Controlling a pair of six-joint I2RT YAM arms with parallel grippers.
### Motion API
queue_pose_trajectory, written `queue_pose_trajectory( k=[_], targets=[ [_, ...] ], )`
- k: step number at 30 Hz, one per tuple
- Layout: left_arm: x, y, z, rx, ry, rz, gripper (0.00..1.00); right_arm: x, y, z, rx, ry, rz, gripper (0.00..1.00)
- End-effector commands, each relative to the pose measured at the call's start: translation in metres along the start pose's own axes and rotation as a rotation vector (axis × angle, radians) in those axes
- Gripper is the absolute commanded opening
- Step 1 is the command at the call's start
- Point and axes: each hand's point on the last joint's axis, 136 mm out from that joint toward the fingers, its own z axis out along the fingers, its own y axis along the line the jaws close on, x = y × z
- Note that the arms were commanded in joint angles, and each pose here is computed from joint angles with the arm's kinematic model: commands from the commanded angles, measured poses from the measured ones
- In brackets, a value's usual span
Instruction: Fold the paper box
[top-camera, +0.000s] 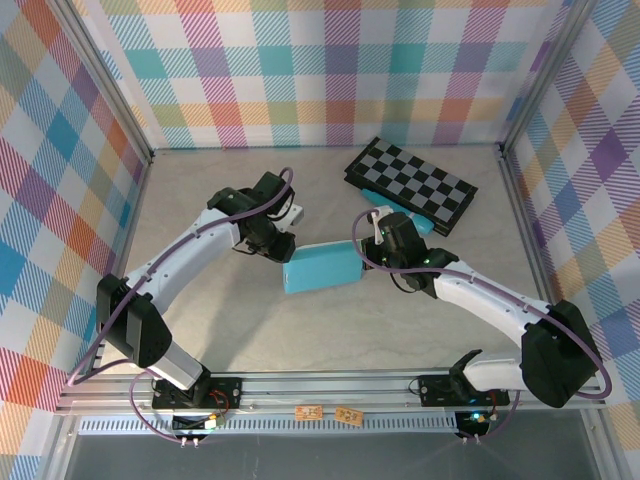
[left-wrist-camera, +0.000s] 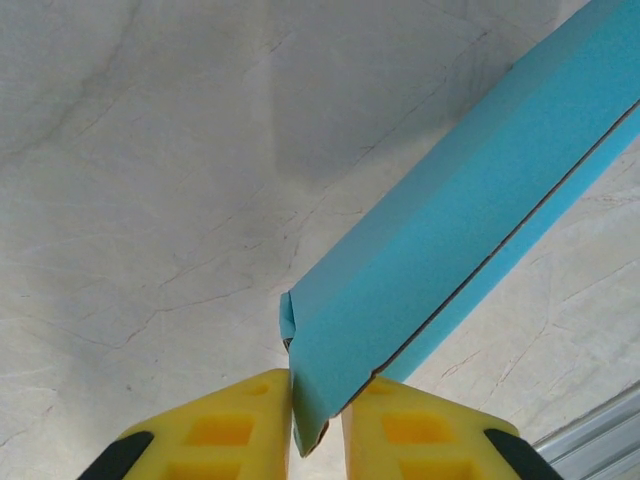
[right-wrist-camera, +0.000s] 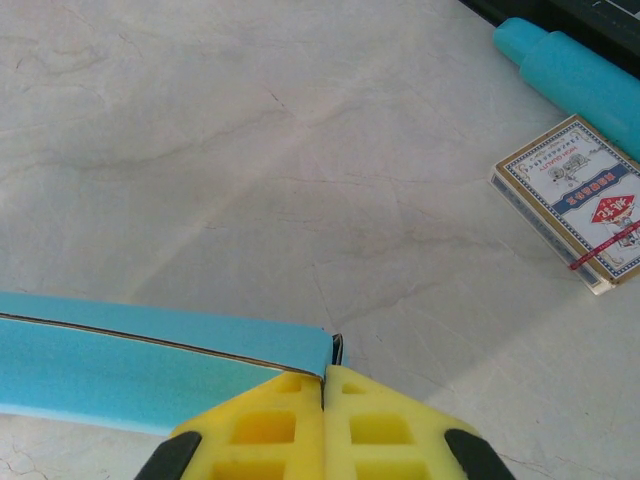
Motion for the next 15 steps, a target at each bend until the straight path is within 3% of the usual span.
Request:
queue_pose_trajectory(
  k=[1,11,15],
  targets=[
    [-0.0032,0.0020,-0.0112,-0.005,-0.017,-0.018,0.20,0.0431,-0.0067,0.0054,0.028,0.169,-0.006,0.00],
    [-0.0014,0.0031,-0.0125,-0.010,-0.024,-0.009,0.19,0.0432,-0.0066,0.0059,0.029,0.173,-0.005,0.00],
    [-0.0038,0.0066,-0.0201,-0.033,-0.049,-0.001,0.26,0.0437,-0.0072,0.0055,0.032,0.175,-0.004,0.00]
  ],
)
